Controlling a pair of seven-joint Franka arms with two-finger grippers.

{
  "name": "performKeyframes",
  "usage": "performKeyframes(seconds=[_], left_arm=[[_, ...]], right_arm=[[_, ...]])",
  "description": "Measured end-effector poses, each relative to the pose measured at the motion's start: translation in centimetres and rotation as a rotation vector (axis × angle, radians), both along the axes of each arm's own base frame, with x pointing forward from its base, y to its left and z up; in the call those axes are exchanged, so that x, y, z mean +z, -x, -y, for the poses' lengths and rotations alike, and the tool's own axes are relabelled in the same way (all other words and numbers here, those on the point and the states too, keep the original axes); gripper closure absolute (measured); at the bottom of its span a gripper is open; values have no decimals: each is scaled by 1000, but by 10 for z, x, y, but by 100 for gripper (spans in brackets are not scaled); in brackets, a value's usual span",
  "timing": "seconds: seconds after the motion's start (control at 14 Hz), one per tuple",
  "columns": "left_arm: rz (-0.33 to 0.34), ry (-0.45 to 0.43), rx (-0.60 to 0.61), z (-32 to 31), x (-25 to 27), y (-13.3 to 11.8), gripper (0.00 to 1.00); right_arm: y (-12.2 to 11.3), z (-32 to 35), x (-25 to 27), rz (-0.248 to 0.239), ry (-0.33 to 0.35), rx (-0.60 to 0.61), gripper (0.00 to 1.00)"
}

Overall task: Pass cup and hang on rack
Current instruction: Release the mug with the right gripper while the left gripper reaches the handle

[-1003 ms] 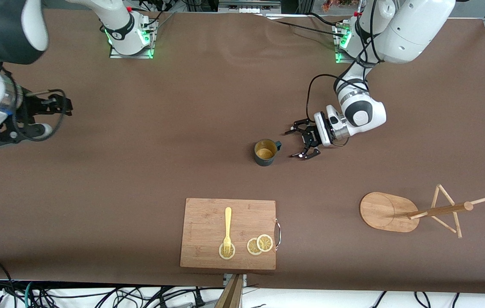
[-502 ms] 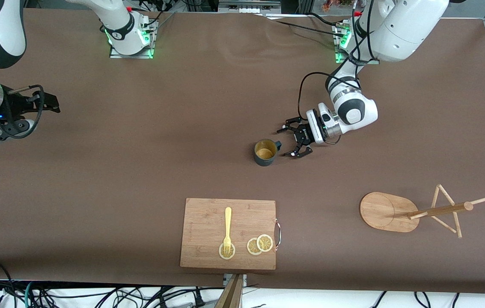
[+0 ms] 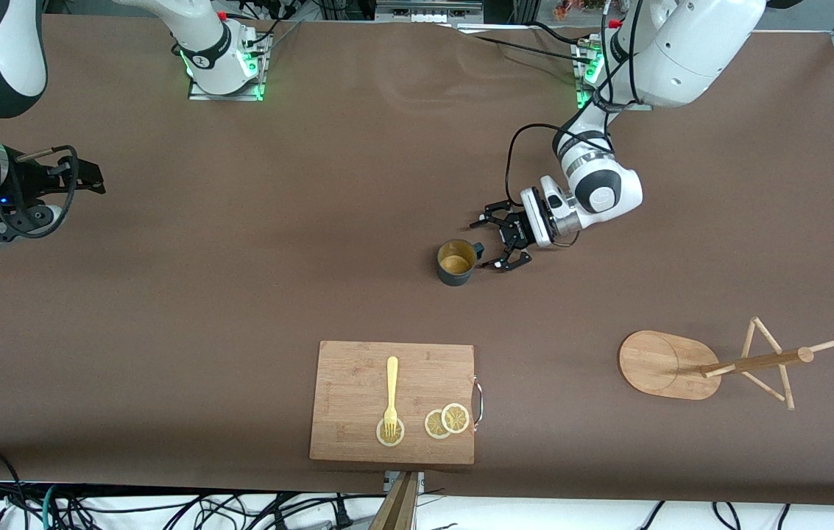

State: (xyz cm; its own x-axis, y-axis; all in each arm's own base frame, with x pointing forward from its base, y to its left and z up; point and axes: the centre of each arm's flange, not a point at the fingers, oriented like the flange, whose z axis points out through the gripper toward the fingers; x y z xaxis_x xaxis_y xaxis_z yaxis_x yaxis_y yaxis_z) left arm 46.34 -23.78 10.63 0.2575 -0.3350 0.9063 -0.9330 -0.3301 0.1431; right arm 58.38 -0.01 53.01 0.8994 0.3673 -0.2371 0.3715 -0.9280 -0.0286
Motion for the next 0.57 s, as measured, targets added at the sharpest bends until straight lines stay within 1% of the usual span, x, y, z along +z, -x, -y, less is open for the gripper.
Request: performKeyframes(seconds=[0.21, 0.36, 0.43, 0.5, 0.57], left_arm=[[4, 5, 8, 1, -1, -4, 0], [8, 4, 7, 2, -2, -4, 6], [9, 4, 7, 2, -3, -5, 15], [11, 5, 7, 2, -3, -6, 29], [13, 6, 8, 3, -3, -7, 39]], right_arm=[[1, -1, -1, -5, -1, 3, 0], [1, -2, -1, -9, -1, 3, 0], [1, -2, -1, -10, -1, 4, 0], [1, -2, -1, -10, -1, 4, 0], [1, -2, -1, -10, -1, 4, 0]])
